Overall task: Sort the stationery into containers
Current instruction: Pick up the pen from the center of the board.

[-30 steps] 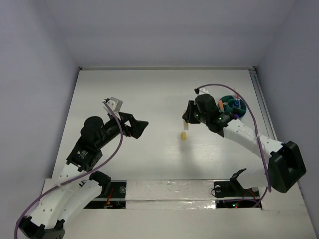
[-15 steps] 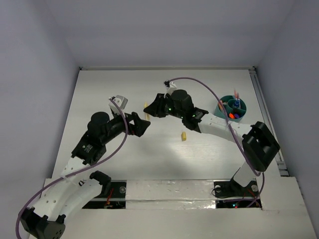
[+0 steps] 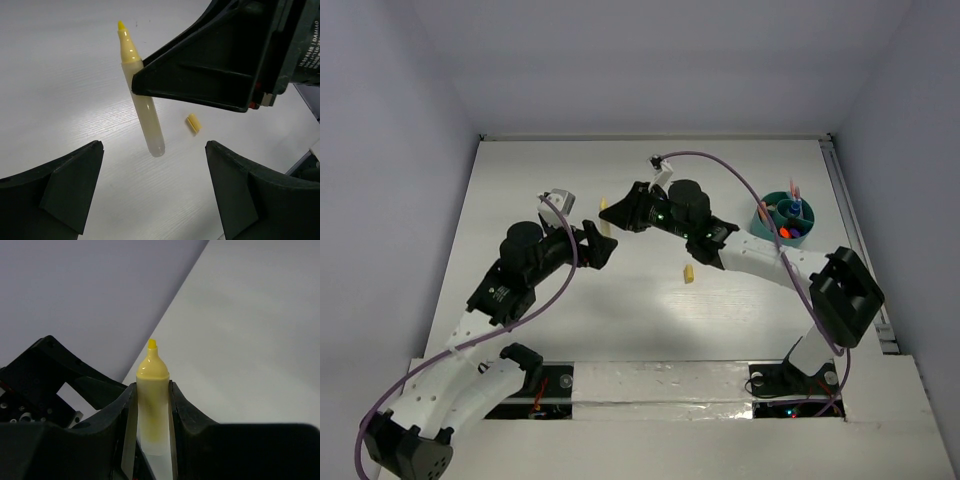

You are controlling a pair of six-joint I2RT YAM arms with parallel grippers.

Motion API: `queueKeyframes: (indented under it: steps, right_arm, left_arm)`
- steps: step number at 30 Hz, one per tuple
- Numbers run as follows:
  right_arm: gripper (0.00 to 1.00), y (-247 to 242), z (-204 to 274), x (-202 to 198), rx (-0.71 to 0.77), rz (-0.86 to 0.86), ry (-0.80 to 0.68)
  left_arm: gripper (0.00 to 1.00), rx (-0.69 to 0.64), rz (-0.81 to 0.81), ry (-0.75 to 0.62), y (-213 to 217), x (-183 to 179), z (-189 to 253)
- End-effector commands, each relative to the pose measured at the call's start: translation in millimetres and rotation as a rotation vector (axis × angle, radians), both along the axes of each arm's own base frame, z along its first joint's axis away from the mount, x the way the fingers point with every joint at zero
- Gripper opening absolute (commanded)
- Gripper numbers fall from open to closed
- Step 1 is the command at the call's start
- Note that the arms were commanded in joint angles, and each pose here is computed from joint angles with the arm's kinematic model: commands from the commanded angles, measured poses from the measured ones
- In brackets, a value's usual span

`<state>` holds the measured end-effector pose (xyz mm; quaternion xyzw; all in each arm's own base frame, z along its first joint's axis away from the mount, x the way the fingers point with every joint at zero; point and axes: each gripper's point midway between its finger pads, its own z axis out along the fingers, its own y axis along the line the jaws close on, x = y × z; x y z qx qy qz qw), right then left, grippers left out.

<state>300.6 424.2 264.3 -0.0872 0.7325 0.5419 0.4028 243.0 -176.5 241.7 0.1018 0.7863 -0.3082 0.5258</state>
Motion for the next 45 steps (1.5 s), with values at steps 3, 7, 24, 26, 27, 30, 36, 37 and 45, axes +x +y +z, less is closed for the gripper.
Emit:
queueKeyframes:
  steps: [3,7,24,26,27,30,36,37,45]
  right_arm:
    - [0.07,11,40,-26,0.108,0.078,-0.083]
    - [0.07,19,40,-37,0.115,0.121,-0.08]
    - [0.07,24,42,-42,0.131,0.139,-0.07]
    - [0.08,23,40,-41,0.124,0.13,-0.069]
    - [0.08,22,40,-41,0.122,0.125,-0.07]
    - [0.16,18,36,-39,0.105,0.104,-0.073]
    - [0.52,-16,35,-24,0.039,-0.019,-0.114]
    - [0.59,-26,31,-20,0.023,-0.042,-0.106]
    - [0.52,-131,-33,16,-0.257,-0.292,-0.028]
  left_arm:
    - [0.78,-0.022,0.022,-0.033,2,7,14]
    - [0.73,-0.019,0.031,-0.034,4,9,14]
    - [0.16,-0.009,0.034,-0.028,6,11,12]
    - [0.0,-0.01,0.041,-0.034,8,11,14]
    - [0.0,-0.01,0.042,-0.034,8,11,14]
    - [0.0,-0.019,0.04,-0.047,9,10,17]
    - [0.0,-0.032,-0.021,-0.054,1,3,19]
    - [0.0,-0.035,-0.029,-0.056,0,3,20]
    - [0.0,-0.033,-0.039,-0.058,-1,2,20]
